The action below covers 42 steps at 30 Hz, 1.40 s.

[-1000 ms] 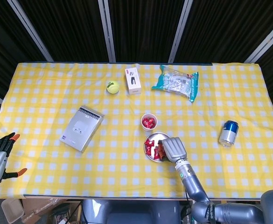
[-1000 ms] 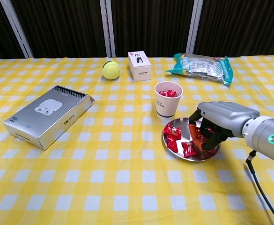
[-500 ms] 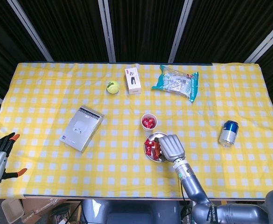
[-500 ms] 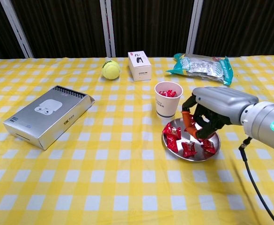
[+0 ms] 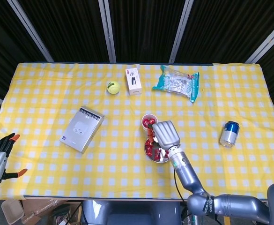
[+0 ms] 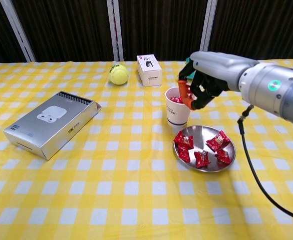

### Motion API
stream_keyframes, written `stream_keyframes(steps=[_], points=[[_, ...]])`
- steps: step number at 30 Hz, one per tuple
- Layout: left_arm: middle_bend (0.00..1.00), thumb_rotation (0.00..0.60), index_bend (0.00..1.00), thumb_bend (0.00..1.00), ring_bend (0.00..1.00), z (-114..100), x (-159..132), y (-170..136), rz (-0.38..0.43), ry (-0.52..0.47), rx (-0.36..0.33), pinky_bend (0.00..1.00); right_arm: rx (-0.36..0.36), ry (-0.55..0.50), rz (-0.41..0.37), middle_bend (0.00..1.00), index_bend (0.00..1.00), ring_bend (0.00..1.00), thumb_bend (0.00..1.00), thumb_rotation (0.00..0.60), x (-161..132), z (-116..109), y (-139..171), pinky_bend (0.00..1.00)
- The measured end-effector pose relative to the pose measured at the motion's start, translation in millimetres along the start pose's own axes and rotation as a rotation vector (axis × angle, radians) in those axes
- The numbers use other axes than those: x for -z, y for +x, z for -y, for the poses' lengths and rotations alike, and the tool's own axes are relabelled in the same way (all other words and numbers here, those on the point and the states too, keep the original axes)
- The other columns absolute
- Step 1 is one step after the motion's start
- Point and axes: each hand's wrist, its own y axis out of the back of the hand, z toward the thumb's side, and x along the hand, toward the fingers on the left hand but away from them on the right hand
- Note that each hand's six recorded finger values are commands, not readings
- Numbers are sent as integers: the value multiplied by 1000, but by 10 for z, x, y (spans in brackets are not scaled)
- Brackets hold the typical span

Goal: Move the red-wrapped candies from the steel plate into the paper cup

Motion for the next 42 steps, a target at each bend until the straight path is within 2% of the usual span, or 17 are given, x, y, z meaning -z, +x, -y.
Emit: stream_keyframes(steps=[4,13,15,20,24,36,42], points=[[0,600,0,5,0,5,5,6,-6,-5,8,0,3,9,-3,822,599,922,522,600,-52,-34,-151,1000],[0,600,0,5,0,7,18,16,-19,-14,22,0,-5,38,35,822,591,922,522,600,21,19,-481,1000],[0,600,0,5,0,9,17,17,-18,-13,24,0,-6,43,44,822,564,922,523,600,49,39,-532,1000],[0,600,0,5,0,7,19,16,-20,-13,24,0,-8,52,67,822,390,922,524,600,132,87,-612,1000],[0,600,0,5,0,11,16,14,-20,-12,26,0,-14,58,75,822,336,922,515,600,165,108,-607,1000],[0,600,0,5,0,6,14,4,-18,-15,23,0,8,54,58,822,335,922,512,600,124,-8,-453,1000],[0,600,0,5,0,1,14,3,-16,-14,18,0,15,56,28,822,336,922,437,600,92,-107,-214,1000]])
